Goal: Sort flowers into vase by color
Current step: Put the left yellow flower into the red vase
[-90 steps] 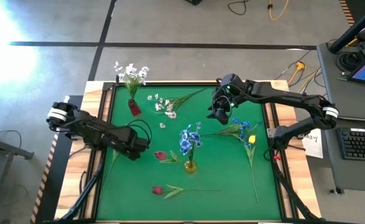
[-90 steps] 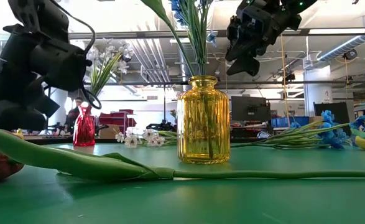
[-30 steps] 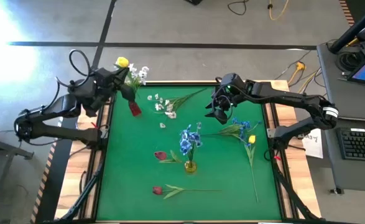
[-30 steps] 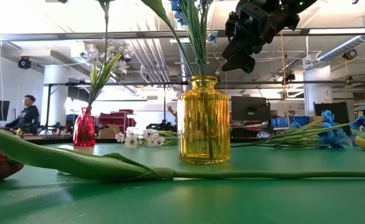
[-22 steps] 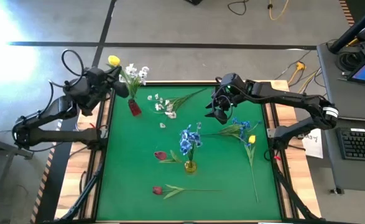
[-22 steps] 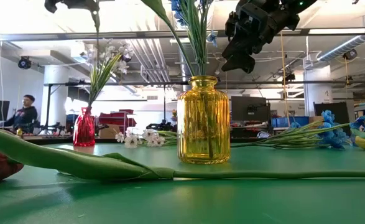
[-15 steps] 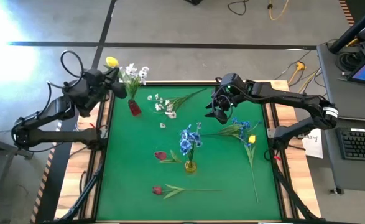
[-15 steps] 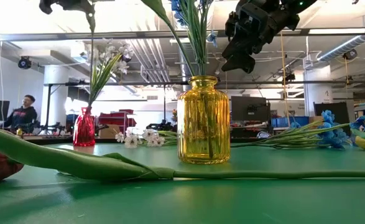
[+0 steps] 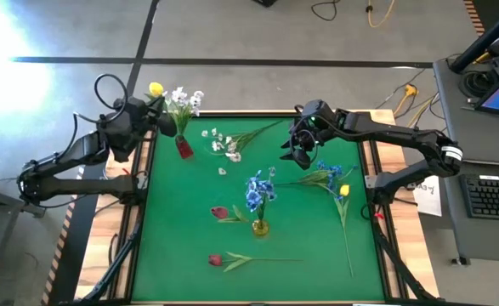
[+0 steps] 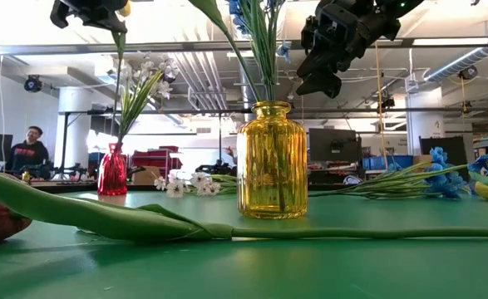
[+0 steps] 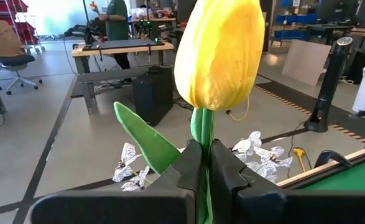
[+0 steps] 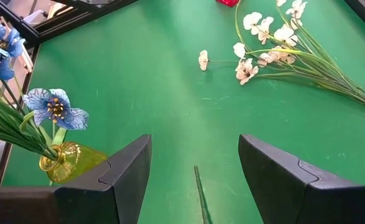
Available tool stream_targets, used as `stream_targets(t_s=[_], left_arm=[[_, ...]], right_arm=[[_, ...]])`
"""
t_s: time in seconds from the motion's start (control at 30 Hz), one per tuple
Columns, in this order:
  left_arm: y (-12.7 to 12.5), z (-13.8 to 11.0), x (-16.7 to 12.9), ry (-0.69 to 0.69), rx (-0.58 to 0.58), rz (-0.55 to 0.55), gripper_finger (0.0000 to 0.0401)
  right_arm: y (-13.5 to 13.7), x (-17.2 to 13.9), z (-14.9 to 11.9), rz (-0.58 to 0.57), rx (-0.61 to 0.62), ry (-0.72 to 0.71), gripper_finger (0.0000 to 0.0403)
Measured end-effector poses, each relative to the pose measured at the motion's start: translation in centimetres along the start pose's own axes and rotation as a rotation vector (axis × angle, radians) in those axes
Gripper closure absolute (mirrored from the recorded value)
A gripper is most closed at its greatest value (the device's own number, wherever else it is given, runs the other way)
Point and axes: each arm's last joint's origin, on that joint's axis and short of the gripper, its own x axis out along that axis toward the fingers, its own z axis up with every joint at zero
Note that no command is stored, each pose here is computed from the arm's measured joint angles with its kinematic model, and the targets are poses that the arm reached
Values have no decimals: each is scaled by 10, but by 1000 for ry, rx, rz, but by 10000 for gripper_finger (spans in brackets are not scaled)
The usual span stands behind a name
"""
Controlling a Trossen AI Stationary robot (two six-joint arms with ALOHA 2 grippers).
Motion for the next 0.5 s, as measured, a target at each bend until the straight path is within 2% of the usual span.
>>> stream_targets(t_s=[0.5], left_arm=[[-1,0,9,-5,32,48,401]], right_arm=[[0,0,0,0,2,0,170]])
